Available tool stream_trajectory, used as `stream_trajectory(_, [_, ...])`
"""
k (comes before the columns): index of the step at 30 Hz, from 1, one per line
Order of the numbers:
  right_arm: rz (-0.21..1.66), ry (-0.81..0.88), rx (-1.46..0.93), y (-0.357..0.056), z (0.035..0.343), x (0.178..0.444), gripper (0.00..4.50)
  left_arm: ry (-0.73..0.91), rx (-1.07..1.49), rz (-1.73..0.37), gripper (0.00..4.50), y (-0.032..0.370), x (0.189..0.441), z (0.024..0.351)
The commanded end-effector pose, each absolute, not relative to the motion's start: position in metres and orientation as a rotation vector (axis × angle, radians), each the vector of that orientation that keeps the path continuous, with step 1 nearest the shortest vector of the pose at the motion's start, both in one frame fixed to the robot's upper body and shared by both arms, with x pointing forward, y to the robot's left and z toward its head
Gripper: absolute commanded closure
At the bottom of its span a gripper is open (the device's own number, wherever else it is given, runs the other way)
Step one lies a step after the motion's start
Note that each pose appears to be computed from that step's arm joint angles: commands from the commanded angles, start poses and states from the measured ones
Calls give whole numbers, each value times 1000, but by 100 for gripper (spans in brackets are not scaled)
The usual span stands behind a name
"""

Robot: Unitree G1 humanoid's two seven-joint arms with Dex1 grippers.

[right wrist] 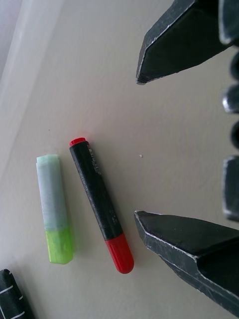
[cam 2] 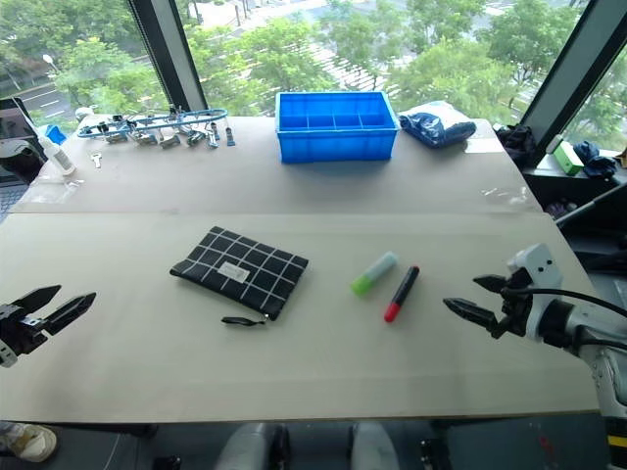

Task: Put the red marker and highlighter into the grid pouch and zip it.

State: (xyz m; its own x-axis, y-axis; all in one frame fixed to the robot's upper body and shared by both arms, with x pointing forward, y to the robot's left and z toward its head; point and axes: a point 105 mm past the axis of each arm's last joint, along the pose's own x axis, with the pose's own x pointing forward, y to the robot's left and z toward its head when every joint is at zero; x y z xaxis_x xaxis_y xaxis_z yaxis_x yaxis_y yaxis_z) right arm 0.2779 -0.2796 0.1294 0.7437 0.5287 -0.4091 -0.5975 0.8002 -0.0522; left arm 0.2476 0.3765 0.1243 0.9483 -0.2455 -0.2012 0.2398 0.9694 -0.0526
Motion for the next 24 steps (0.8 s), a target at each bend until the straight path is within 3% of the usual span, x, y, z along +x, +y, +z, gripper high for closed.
stream_trajectory(1, [616,346,-200,-279,140,283,0,145,-27,-238,3,381,250,141])
stream_trajectory(5, [642,313,-187,-268,147,289,0,99,-86,-360,3,366,255,152])
stream_trajectory(10, [717,251,-168,-248,163,293,0,103,156,-433,3,355,258,151])
stream_trajectory(13, [831,153,-118,-210,184,301,67,21,350,-561,0,338,255,161])
stream_trajectory(17, [990,131,-91,-156,184,305,197,-120,327,-593,0,330,260,186])
stream_trajectory(24, [1199,110,-104,-58,170,314,446,-42,354,-681,0,315,259,170])
